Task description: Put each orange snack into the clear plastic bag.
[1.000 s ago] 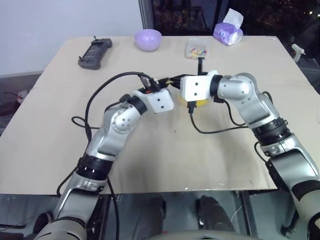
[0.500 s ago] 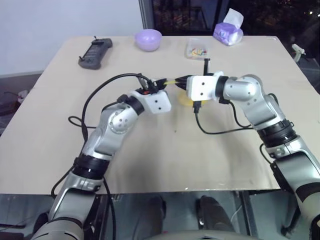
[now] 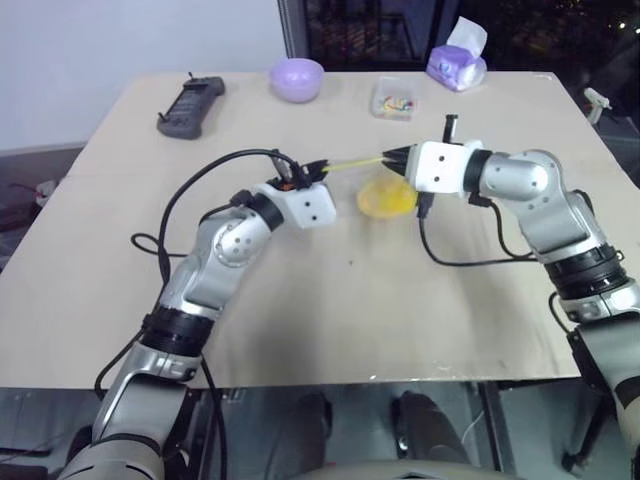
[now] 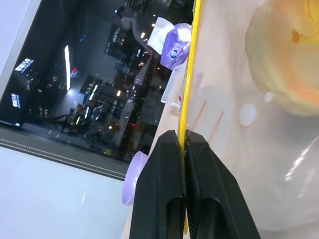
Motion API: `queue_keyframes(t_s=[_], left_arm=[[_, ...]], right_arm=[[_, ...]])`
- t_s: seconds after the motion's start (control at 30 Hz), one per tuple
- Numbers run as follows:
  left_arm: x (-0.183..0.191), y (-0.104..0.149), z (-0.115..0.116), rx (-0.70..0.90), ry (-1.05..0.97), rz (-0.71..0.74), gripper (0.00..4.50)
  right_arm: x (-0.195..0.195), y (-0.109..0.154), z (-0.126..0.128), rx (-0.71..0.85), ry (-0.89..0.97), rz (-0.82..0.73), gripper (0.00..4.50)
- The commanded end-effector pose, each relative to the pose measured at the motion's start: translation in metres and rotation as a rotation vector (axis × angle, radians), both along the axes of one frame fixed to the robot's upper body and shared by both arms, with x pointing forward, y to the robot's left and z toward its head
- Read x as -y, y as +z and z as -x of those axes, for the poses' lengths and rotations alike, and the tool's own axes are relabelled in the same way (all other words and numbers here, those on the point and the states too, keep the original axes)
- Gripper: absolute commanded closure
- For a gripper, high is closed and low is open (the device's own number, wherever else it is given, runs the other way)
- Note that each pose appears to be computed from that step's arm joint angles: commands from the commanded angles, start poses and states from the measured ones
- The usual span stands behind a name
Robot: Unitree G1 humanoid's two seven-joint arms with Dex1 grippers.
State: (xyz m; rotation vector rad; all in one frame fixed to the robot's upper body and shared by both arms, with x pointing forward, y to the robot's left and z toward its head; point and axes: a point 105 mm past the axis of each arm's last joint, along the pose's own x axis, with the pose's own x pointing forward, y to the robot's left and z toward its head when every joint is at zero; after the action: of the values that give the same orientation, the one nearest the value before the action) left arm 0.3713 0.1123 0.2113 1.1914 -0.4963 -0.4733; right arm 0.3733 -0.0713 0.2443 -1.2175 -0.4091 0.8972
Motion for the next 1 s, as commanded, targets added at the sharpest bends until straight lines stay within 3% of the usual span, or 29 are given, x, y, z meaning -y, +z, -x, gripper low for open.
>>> queue_keyframes(t_s=[0.03,0.77,1.0], left_arm=[[-0.017,0.015,-0.005,0.046,0.054,0.019,4.50],[-0.017,0.015,-0.010,0.049,0.042,0.011,4.50],[-0.012,0.017,-0.017,0.032,0.024,0.033,4.50]], right_arm=[[0.032,0.023,-0.002,0.037,-0.089,-0.048,4.36],[0.071,0.019,-0.001,-0.011,-0.193,0.000,4.36],[0.062,0.027,-0.011,0.035,-0.192,-0.041,4.36]])
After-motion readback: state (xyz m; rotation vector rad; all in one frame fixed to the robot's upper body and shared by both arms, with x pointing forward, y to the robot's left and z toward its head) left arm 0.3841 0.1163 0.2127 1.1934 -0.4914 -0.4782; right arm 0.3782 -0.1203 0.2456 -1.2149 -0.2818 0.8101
